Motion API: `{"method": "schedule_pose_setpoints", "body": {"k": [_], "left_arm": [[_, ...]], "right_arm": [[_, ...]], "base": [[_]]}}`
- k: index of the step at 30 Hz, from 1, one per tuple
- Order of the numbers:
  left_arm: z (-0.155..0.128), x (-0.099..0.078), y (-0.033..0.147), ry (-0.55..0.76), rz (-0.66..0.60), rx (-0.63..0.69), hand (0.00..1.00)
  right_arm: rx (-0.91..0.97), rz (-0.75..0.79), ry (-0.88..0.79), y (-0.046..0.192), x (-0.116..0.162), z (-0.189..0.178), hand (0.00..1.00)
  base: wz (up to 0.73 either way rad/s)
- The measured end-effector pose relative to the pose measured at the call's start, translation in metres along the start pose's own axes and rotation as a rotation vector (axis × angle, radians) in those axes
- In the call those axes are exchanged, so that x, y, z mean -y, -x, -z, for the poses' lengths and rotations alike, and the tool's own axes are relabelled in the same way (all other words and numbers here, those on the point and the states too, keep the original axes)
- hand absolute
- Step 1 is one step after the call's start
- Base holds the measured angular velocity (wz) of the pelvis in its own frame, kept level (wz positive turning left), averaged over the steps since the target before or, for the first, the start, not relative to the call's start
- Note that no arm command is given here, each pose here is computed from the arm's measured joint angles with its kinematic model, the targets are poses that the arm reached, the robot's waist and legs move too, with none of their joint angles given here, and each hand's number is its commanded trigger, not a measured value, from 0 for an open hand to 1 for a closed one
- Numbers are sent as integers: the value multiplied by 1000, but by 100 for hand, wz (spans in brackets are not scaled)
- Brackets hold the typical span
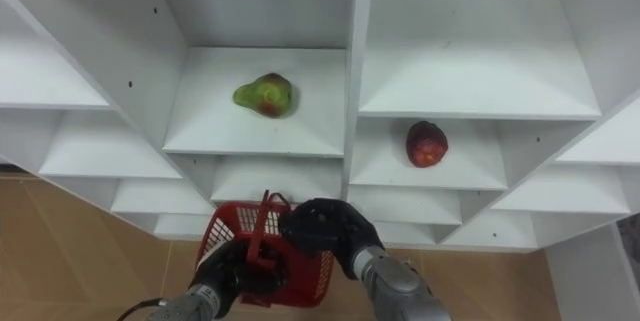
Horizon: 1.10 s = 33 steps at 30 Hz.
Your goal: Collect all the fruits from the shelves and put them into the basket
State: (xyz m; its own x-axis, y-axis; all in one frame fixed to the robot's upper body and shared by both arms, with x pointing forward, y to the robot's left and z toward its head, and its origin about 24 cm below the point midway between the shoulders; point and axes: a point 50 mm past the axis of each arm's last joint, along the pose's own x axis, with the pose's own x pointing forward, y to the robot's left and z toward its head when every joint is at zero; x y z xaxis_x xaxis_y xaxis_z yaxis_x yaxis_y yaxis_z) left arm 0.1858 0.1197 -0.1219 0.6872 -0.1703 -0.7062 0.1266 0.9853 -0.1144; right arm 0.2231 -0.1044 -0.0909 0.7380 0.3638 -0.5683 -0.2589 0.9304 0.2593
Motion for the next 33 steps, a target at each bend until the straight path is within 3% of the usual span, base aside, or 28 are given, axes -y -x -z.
{"method": "schedule_pose_setpoints", "body": {"k": [1,2,3,33], "left_arm": [[0,0,0,0,1,0,100],[0,0,0,1,3,1,100],[0,0,0,1,4,1,100],[-4,3,-2,43,10,8,100]], "right_arm": [[0,-2,-1,0,-1,0,40],[0,-3,-2,0,-1,0,9],[-1,-3,-3,0,-1,0,0],[-25,11,-8,-1,0,5,0]], "base": [[0],[0],[0],[0]]}}
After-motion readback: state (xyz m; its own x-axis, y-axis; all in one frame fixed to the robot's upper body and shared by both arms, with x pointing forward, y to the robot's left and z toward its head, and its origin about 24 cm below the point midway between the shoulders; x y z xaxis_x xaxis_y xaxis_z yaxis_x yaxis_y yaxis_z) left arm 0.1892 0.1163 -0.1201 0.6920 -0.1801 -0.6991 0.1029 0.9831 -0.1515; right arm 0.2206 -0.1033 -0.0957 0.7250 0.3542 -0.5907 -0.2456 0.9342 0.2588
